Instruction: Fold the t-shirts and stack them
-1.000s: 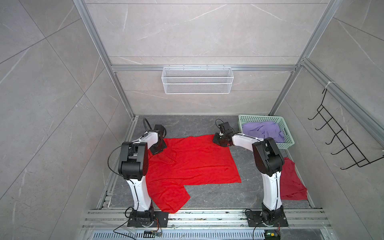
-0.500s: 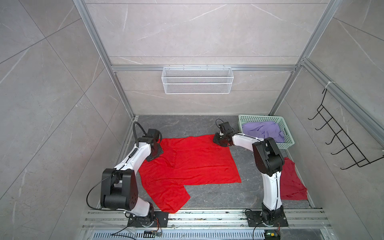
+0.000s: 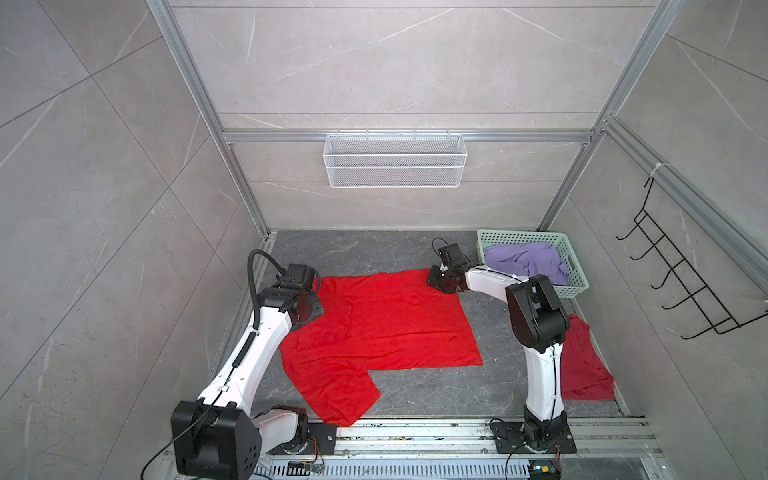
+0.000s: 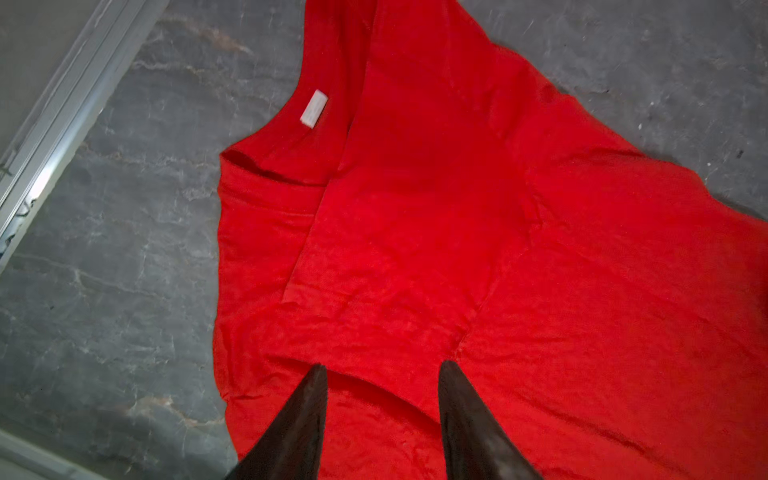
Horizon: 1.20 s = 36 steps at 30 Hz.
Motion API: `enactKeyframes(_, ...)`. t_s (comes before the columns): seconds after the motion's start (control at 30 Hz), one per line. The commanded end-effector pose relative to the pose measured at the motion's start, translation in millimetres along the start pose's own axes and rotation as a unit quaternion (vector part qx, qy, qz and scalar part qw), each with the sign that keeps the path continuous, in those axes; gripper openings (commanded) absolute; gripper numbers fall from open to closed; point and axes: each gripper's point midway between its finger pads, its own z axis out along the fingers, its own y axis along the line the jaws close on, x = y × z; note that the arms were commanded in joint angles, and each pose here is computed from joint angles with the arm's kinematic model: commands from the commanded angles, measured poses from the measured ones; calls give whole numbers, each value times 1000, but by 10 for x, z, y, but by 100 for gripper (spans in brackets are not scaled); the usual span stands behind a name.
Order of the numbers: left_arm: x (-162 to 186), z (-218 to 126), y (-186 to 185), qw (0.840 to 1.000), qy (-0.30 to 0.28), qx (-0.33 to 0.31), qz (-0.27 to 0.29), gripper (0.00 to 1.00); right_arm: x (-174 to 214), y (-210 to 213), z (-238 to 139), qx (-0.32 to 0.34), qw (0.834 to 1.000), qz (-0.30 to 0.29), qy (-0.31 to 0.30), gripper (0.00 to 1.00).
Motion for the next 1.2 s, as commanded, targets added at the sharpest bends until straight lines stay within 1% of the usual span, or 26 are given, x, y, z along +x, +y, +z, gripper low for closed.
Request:
enactKeyframes(0.0,-146,277,-212,1000,-1,11,21,49,-37,-73,-207,23,1000,-10,-4,36)
enactKeyframes(0.13,-240,627,-402,999,11,14,28,50,-86,-44,-342,22,999,-16,-17,37)
enactKeyframes(0.27,-308,925,-500,999,24,7,33,50,-112,-89,-363,36,999,-24,-21,37)
enactKeyframes(0.37,-364,1103,-543,999,32,10,28,50,-81,-142,-298,44,999,-22,-12,37)
enactKeyframes(0.57,-397,1411,-531,998,54,27,-15,50,24,-182,-162,38,999,-6,4,37)
enactKeyframes(0.7,-399,1606,-529,997,68,25,-26,50,29,-233,-31,50,999,-3,11,37)
enactKeyframes(0.87,-476,1847,-518,995,83,23,-43,50,-52,-295,168,55,998,17,22,37)
enactKeyframes(0.97,-574,2008,-500,993,95,25,-68,49,-127,-352,266,56,997,40,30,36)
enactKeyframes(1.03,-664,2099,-552,991,100,37,-78,48,-199,-354,324,52,997,50,32,36)
enactKeyframes(1.17,-882,2220,-684,991,98,47,-78,48,-351,-315,449,49,997,53,32,36)
